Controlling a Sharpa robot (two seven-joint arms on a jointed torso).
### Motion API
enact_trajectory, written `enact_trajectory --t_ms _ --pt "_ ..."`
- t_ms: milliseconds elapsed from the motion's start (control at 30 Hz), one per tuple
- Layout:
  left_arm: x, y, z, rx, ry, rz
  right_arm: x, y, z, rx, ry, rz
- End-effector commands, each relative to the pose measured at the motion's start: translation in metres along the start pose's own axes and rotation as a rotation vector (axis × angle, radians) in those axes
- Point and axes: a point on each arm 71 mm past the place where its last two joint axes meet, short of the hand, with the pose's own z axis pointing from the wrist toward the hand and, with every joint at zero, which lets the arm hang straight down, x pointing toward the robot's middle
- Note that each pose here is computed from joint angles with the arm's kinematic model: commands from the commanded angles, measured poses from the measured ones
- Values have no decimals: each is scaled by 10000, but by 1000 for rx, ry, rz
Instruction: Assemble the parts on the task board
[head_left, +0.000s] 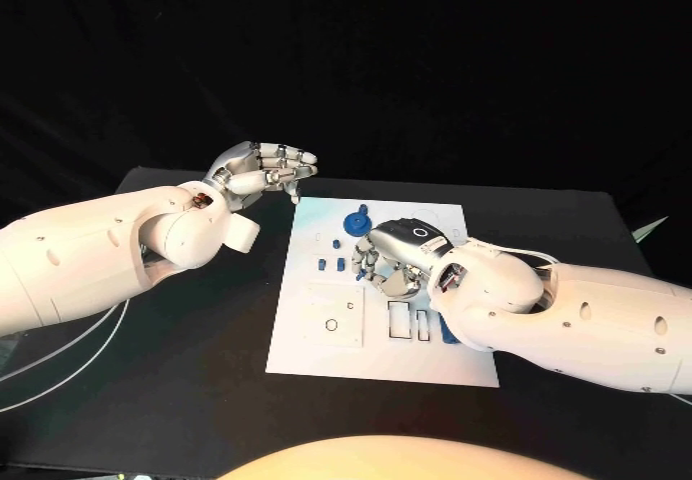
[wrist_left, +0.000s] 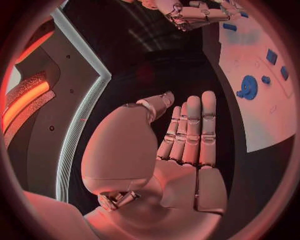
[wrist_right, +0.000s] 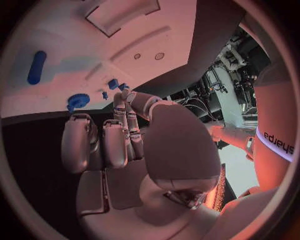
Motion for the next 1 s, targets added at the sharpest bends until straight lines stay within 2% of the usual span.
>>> enact_trajectory --t_ms 33,433,1000 --pt "37 -14 14 10 13 -8 96 29 20 -22 47 -29" --pt "72 -14 27 9 25 -13 286 87 50 -24 91 -29" --pt "81 -12 30 7 31 -15 373 132 59 -31 110 -30"
